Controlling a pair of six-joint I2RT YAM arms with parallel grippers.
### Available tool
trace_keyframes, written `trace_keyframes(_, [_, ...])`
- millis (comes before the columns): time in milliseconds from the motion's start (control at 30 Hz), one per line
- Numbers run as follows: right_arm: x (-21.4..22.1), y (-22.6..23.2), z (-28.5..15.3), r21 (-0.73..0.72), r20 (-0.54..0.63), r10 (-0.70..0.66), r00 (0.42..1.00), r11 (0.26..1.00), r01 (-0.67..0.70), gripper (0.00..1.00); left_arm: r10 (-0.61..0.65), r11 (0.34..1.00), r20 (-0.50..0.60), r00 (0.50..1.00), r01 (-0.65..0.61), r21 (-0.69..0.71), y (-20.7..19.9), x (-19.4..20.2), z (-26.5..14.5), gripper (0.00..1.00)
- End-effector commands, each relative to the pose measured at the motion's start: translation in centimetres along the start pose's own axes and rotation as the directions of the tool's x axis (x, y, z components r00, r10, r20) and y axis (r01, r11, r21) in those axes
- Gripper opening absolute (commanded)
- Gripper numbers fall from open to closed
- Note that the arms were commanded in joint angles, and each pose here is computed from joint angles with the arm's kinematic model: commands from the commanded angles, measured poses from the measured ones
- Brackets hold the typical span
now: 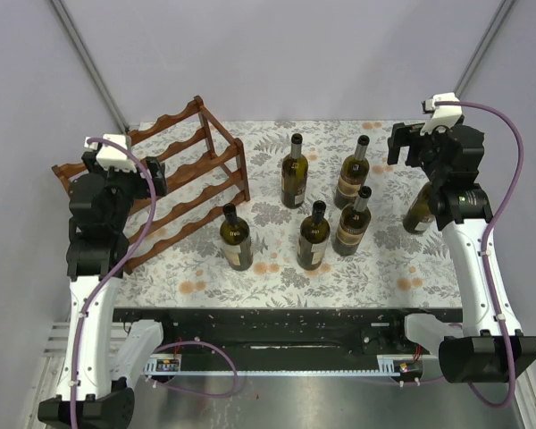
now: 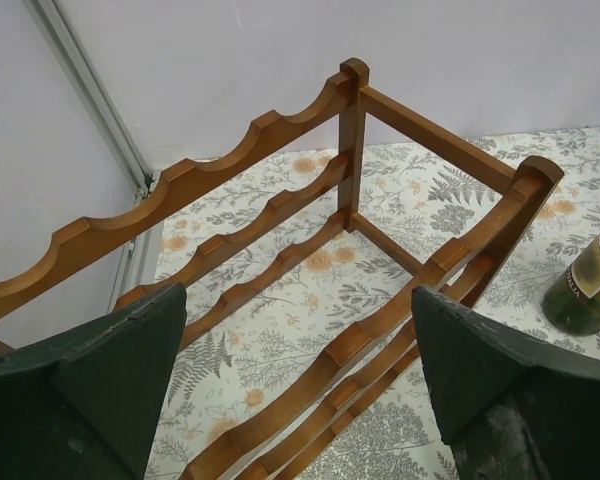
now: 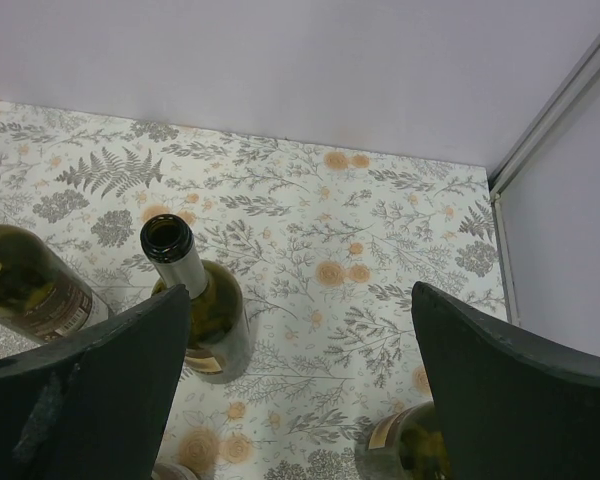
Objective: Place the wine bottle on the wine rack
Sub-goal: Adjust the wine rack at the center of the board.
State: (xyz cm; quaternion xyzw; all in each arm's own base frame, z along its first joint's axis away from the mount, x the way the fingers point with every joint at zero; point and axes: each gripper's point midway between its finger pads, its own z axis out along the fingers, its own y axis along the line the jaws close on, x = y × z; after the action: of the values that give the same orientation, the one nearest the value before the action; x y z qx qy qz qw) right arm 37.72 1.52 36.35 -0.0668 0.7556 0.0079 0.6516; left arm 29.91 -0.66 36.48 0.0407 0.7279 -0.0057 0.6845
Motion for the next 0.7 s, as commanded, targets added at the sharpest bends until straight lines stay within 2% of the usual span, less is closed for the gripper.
trace_keyframes(0, [-2.5, -0.1, -0.7, -0.002, 0.059, -0.022, 0.998, 1.000, 0.023, 0.99, 0.034, 0.999, 0.065, 0.997, -0.035, 0.009, 0.0, -2.9, -0.7, 0.99])
trace_keyframes(267, [-2.7, 0.1, -0.2, -0.020, 0.055, -0.028, 0.998, 0.999, 0.029, 1.00, 0.054, 0.997, 0.023, 0.998, -0.055, 0.055, -0.7, -3.0, -1.1, 0.99])
trace_keyframes(467, [-2.7, 0.4, 0.1, -0.036, 0.050, -0.026, 0.998, 0.999, 0.028, 0.99, 0.030, 0.999, -0.048, 0.998, -0.028, 0.041, -0.3, -3.7, 0.0, 0.99])
trace_keyframes(667, [-3.0, 0.9, 0.3, -0.067, 0.051, -0.027, 0.998, 0.997, 0.030, 0.99, -0.039, 0.998, -0.129, 0.991, 0.032, -0.061, 1.4, -3.2, 1.6, 0.99])
